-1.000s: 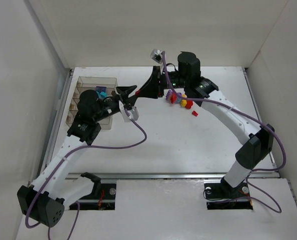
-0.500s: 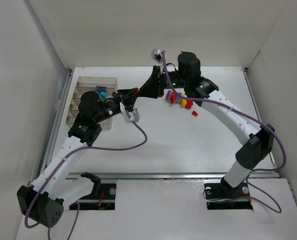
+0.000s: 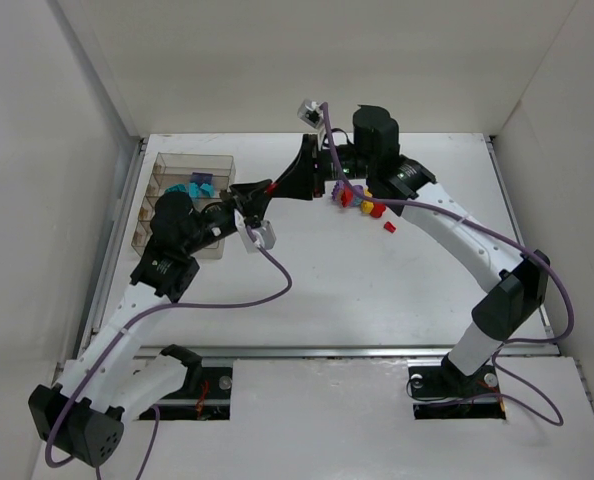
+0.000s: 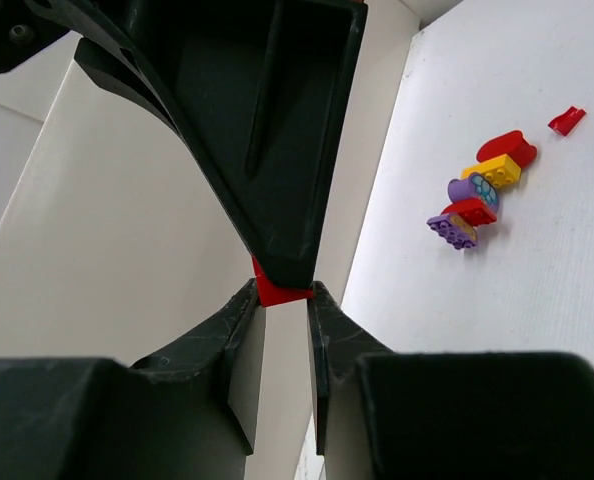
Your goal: Sort the legos into containers by color
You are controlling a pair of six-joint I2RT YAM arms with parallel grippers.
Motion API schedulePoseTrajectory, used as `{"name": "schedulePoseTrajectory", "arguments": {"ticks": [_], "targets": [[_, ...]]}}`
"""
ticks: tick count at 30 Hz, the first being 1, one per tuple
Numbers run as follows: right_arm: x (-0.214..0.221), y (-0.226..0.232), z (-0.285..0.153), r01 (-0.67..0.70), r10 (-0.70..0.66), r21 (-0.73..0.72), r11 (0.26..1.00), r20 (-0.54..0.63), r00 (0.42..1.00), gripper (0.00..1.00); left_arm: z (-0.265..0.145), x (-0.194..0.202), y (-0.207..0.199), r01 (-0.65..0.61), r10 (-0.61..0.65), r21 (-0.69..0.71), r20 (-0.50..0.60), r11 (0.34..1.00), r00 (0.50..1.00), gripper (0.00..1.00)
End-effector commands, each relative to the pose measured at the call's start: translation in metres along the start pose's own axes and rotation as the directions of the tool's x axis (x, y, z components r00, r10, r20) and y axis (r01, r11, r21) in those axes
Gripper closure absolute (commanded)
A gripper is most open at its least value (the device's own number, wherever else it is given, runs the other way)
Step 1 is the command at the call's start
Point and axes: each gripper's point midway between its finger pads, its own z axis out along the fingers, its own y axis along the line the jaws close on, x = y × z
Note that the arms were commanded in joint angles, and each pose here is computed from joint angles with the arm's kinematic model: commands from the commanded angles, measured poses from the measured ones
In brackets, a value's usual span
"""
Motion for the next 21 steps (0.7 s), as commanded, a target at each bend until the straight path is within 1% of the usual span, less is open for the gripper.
{"name": "schedulePoseTrajectory", "arguments": {"ticks": [1, 2, 3, 6, 8, 11, 12, 15, 19, 21], "targets": [[0.001, -0.004, 0.004, 0.005, -0.006, 0.025, 1.000, 0.012, 1.000, 1.00, -0.007, -0.028, 0.019, -0.053, 0.059, -0.076, 0.078, 0.996, 0.995, 0.90], [0.001, -0.004, 0.004, 0.005, -0.006, 0.025, 1.000, 0.012, 1.000, 1.00, -0.007, -0.027, 0.021, -0.074, 0.079, -0.083, 0.069, 0.994, 0.994, 0.66], [0.001, -0.004, 0.004, 0.005, -0.006, 0.025, 1.000, 0.012, 1.000, 1.00, -0.007, -0.027, 0.021, -0.074, 0.080, -0.083, 0.069, 0.994, 0.994, 0.60], [0.004, -0.007, 0.005, -0.001, 0.001, 0.026, 1.000, 0.006, 1.000, 1.00, -0.007, -0.026, 0.019, -0.069, 0.074, -0.076, 0.065, 0.995, 0.995, 0.60], [0.002, -0.006, 0.005, -0.001, 0.001, 0.026, 1.000, 0.006, 1.000, 1.00, -0.007, -0.026, 0.019, -0.069, 0.074, -0.076, 0.065, 0.995, 0.995, 0.55], [0.002, -0.006, 0.005, -0.001, 0.001, 0.026, 1.000, 0.006, 1.000, 1.00, -0.006, -0.024, 0.018, -0.062, 0.066, -0.067, 0.060, 0.996, 0.996, 0.55], [0.002, -0.006, 0.005, -0.001, 0.001, 0.026, 1.000, 0.006, 1.000, 1.00, -0.006, -0.028, 0.020, -0.067, 0.072, -0.067, 0.072, 0.996, 0.995, 0.58], [0.003, -0.002, 0.003, -0.001, 0.001, 0.018, 1.000, 0.003, 1.000, 1.00, -0.004, -0.024, 0.016, -0.049, 0.052, -0.044, 0.059, 0.998, 0.997, 0.63], [0.004, -0.001, 0.003, -0.001, 0.001, 0.007, 1.000, 0.000, 1.000, 1.00, -0.002, -0.023, 0.009, -0.041, 0.041, -0.009, 0.063, 0.999, 0.997, 0.64], [0.004, -0.001, 0.003, -0.001, 0.001, 0.007, 1.000, 0.000, 1.000, 1.00, 0.001, -0.022, 0.006, -0.035, 0.035, 0.003, 0.067, 0.999, 0.997, 0.72]]}}
